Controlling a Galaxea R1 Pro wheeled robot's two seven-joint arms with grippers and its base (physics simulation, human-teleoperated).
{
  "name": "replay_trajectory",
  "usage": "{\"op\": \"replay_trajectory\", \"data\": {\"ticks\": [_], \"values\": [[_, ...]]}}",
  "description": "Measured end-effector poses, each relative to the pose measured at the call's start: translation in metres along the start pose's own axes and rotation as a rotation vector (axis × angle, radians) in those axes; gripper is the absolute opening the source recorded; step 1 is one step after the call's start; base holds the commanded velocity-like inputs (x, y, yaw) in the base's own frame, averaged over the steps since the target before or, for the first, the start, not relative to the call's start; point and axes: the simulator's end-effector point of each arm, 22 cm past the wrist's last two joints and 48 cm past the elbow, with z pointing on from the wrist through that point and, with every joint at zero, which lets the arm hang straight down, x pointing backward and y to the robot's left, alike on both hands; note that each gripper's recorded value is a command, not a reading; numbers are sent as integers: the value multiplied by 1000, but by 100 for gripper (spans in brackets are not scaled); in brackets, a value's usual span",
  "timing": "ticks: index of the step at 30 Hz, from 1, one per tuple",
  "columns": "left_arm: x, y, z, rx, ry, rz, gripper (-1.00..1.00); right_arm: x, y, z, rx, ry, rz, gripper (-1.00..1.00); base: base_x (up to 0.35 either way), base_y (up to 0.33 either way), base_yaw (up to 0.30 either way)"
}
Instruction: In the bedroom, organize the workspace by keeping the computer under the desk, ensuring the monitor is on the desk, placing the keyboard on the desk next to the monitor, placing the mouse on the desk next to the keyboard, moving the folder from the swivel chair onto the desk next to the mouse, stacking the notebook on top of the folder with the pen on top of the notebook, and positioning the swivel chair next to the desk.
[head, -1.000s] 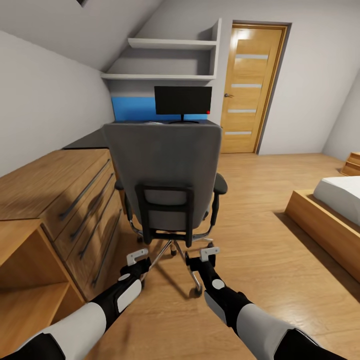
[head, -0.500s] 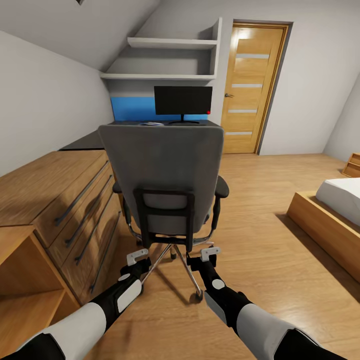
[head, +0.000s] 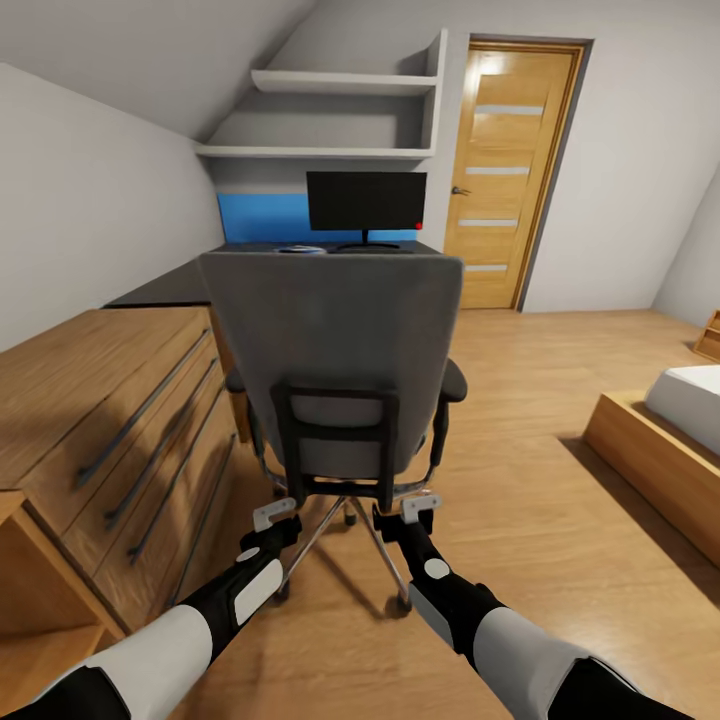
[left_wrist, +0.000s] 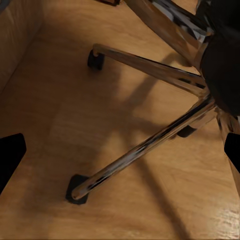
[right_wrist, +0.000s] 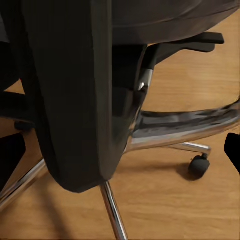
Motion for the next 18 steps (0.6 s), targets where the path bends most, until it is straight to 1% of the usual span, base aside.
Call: {"op": "replay_trajectory", "data": {"ticks": [9,18], "values": [[1,0,0,1,2,0,100,0,1,0,-6,0,-7,100,307,0,-2],[1,0,0,1,2,-1,100,0,0,0,-4,1,-6,100,320,0,-59]]}}
